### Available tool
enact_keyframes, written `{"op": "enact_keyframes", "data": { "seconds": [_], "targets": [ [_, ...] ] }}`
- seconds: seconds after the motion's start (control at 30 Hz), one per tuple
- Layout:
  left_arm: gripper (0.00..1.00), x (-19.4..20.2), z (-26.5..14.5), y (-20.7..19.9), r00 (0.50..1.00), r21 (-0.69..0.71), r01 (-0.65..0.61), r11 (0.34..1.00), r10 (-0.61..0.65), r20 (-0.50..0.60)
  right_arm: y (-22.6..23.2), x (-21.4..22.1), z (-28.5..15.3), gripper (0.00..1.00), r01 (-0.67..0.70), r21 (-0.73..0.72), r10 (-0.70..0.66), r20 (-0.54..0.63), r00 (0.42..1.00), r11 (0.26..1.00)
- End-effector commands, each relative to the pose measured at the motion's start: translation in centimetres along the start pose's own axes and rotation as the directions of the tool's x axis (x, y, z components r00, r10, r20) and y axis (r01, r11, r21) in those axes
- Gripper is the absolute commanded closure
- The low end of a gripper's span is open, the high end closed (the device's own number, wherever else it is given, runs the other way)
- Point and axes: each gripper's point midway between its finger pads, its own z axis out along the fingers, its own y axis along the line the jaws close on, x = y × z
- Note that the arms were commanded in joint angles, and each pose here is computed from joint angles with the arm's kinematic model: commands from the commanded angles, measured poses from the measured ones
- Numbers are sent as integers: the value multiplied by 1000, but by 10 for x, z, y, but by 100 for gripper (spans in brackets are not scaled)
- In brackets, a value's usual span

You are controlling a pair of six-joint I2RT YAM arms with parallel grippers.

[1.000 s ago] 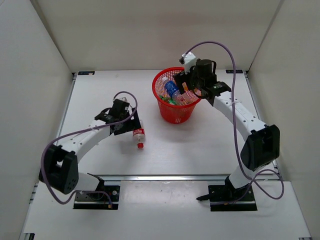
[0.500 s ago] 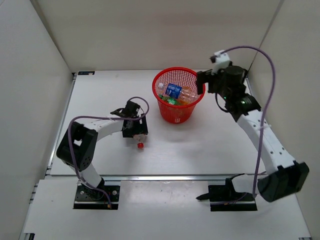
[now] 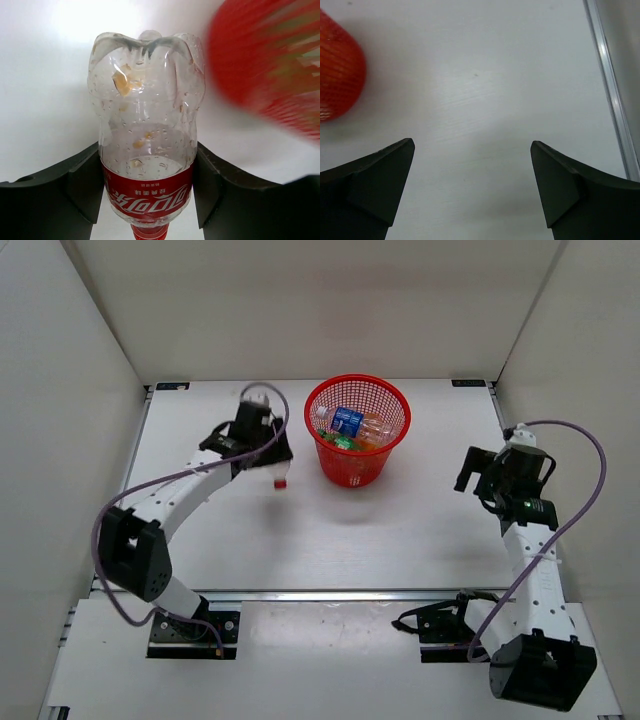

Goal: Put the plastic bottles in the bin

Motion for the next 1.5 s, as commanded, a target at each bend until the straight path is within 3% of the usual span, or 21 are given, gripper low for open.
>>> {"op": "enact_keyframes", "data": {
  "seconds": [0.0, 0.07, 0.13, 0.17, 0.2, 0.4, 0.43, 0.47, 0.53, 0.73, 0.8, 0.97, 1.0, 1.07, 1.1, 1.13, 1.17, 1.27, 1.47],
  "targets": [
    [62, -124, -99, -66, 923, 163, -56, 985, -12, 385, -19, 24, -7, 1, -68, 44, 71, -50, 996, 997],
    [56, -162, -137, -119, 881, 248, -146, 958, 12, 472, -23, 31, -10, 0, -60, 60, 63, -42, 997, 996],
    [55, -171, -120, -155, 889, 267, -192, 945, 52, 456, -24, 39, -12, 1, -43, 76, 47, -50, 998, 996],
    [56, -180, -135, -178, 881, 319, -216, 923, 43, 471, -22, 39, -13, 1, -38, 74, 42, -42, 998, 996],
    [55, -175, -113, -189, 898, 325, -218, 920, 60, 435, -22, 39, -14, 1, -26, 80, 29, -39, 999, 996],
    [49, -163, -69, -248, 936, 459, -218, 861, 52, 347, -19, 37, -20, 1, -20, 65, 20, -6, 1000, 998],
    [45, -162, -59, -249, 942, 458, -208, 864, 51, 331, -18, 36, -20, 1, -25, 57, 25, -6, 1000, 998],
    [36, -153, -52, -256, 949, 471, -218, 855, 72, 308, -17, 35, -20, 1, -22, 55, 23, -11, 1000, 998],
    [2, -152, -63, -266, 947, 489, -231, 841, 79, 311, -14, 34, -21, 1, -2, 38, 3, -27, 1000, 999],
    [1, -162, -123, -269, 896, 458, -328, 826, 118, 427, -1, 23, -26, 0, 27, 2, -27, -10, 1000, 1000],
    [2, -164, -160, -258, 873, 455, -360, 815, 123, 472, 4, 25, -26, 1, 41, -10, -41, -19, 999, 999],
    [2, -154, -198, -182, 850, 327, -304, 895, 100, 517, 7, 16, -30, 0, 35, -13, -35, -25, 999, 999],
    [1, -147, -205, -156, 852, 295, -262, 919, 77, 518, 8, 15, -31, 1, 34, -17, -34, -33, 999, 999],
    [1, -123, -181, -86, 880, 154, -159, 975, 70, 470, 4, 16, -29, 1, -3, 19, 5, -64, 998, 1000],
    [1, -121, -198, -68, 868, 153, -114, 982, 23, 497, -1, 15, -29, 1, -1, 50, 5, -71, 997, 999],
    [1, -105, -190, -29, 883, 77, -55, 996, 13, 469, -5, 11, -31, 1, -9, 73, 14, -71, 997, 997],
    [2, -89, -174, 13, 905, -42, 5, 999, 13, 425, -7, 13, -30, 1, 0, 78, 7, -88, 996, 997],
    [1, -49, -173, 93, 931, -232, 120, 965, -28, 364, -5, 13, -31, 1, 4, 61, 1, -75, 997, 998],
    [2, -27, -198, 116, 892, -209, 205, 956, -95, 441, 6, 1, -33, 1, -31, 7, 32, -19, 999, 999]
  ]
}}
